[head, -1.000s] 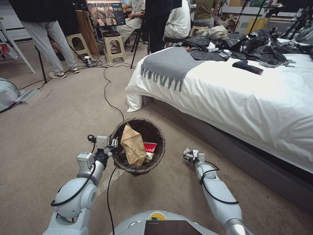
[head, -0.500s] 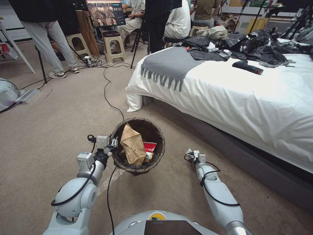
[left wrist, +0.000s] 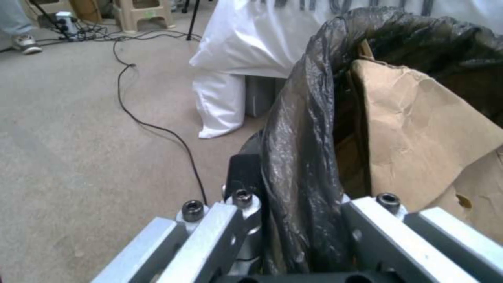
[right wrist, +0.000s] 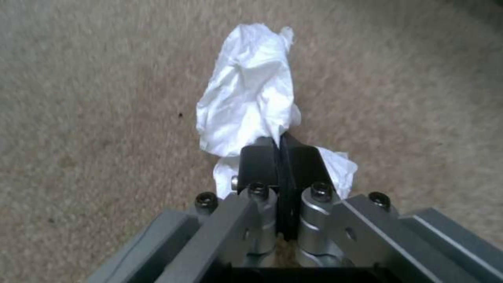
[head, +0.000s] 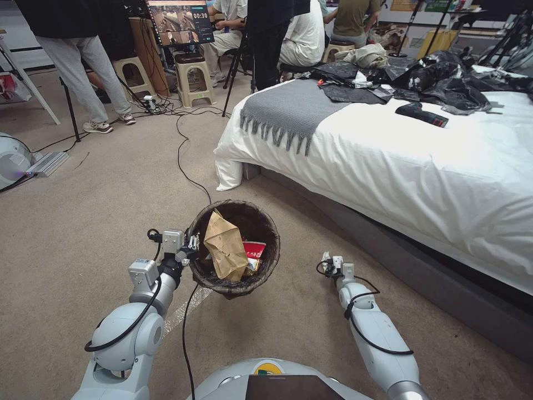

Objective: Pick up the trash bin, then pick up the garbage from the floor and place it into the trash bin.

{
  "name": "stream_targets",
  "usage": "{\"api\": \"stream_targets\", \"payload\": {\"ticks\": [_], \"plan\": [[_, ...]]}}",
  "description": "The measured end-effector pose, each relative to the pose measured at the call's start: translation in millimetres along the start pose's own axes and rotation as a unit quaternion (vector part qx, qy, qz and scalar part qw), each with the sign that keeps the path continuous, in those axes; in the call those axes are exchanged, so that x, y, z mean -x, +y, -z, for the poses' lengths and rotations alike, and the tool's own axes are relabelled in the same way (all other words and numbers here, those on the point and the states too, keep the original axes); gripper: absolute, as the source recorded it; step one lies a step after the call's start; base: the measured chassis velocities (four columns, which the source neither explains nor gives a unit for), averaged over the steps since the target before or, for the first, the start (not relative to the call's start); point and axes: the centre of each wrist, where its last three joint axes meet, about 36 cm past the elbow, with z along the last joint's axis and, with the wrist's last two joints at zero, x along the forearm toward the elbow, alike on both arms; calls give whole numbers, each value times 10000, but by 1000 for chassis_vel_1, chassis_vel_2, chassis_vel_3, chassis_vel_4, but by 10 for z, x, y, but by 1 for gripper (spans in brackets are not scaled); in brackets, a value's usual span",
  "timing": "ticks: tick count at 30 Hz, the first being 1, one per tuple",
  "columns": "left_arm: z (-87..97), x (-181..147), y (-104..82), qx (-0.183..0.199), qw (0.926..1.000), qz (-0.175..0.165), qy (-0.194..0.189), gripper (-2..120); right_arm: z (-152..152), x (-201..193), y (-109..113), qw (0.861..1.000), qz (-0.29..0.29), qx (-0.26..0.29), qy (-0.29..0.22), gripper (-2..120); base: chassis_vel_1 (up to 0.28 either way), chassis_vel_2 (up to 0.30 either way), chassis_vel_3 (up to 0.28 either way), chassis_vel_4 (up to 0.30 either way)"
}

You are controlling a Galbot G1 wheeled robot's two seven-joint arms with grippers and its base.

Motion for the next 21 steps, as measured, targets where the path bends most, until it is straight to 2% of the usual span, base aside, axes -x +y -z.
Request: {"api": "stream_targets", "payload": {"ticks": [8, 13, 17, 19, 21], "plan": [[11, -20, -26, 10, 10000, -58, -15, 7, 82, -275, -123, 9993, -9, 47, -372, 0, 0, 0, 0, 0], [12, -47, -36, 28, 10000, -82, -29, 7, 248, -628, -170, 9963, 75, -49, -859, 0, 0, 0, 0, 0], [20, -58, -40, 43, 9999, -90, -36, 7, 455, -963, -128, 9912, 250, -131, -1290, 0, 0, 0, 0, 0], [20, -59, -40, 44, 9999, -91, -36, 7, 495, -1013, -117, 9904, 280, -131, -1350, 0, 0, 0, 0, 0], [24, -63, -42, 53, 9999, -92, -40, 7, 747, -1318, -42, 9839, 492, -144, -1715, 0, 0, 0, 0, 0]]}}
